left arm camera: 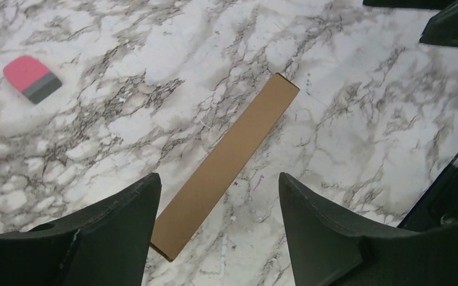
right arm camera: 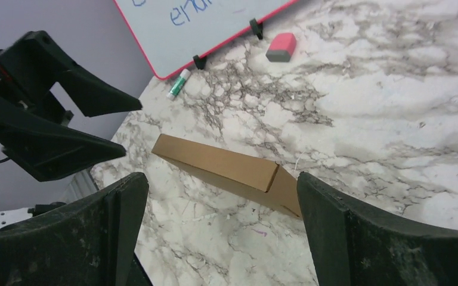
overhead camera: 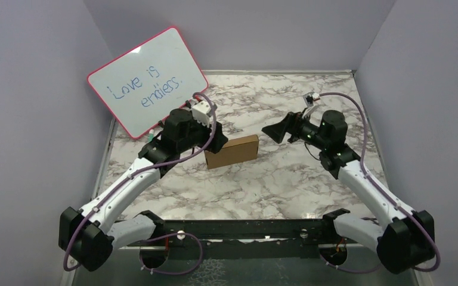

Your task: Fold the paper box

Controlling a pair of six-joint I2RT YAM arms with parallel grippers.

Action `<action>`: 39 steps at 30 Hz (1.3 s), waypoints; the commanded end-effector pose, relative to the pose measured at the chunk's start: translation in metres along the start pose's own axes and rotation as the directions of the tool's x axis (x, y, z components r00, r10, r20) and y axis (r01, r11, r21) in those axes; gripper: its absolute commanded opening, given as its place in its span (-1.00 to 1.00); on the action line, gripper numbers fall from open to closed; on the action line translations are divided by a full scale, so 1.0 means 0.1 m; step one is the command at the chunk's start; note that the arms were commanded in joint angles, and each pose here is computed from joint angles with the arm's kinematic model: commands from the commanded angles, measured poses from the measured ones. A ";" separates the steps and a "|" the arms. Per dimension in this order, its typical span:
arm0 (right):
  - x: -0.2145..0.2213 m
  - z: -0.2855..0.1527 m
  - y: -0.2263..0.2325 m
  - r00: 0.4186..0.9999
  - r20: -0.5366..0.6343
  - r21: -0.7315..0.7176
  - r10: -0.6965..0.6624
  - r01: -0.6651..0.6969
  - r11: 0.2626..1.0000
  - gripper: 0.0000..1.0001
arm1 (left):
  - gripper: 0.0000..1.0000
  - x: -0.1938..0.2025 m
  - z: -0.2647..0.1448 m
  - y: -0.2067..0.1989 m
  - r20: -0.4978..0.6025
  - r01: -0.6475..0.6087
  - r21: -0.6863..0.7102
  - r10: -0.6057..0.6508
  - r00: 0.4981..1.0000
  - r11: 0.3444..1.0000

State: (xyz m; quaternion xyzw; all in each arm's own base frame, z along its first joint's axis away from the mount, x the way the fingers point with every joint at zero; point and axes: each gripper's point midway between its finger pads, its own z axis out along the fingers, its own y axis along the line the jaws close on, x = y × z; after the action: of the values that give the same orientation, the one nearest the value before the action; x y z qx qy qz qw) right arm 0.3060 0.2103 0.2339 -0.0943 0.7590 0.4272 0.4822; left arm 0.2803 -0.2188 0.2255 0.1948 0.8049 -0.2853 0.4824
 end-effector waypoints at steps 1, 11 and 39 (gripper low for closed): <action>-0.10 -0.29 0.06 0.989 0.064 0.051 -0.130 0.127 0.991 1.00 | 0.48 0.07 0.17 -0.11 -0.078 -0.326 0.041 0.328 0.941 0.944; -0.25 -0.93 0.24 0.921 0.241 0.147 -0.307 0.278 0.949 1.00 | 0.48 0.40 0.69 -0.24 -0.238 -0.521 0.165 0.546 0.803 0.838; -0.24 -1.17 0.16 0.903 0.282 0.242 -0.324 0.260 0.935 1.00 | -0.52 0.42 0.99 -0.10 -0.322 -0.748 -0.053 0.698 0.640 0.661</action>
State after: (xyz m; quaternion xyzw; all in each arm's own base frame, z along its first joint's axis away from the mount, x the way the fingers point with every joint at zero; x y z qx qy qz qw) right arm 0.2321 0.1404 0.2832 -0.1142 0.6877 0.3067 0.6480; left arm 0.2891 -0.3008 0.1415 0.5343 0.7406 -0.0730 0.4009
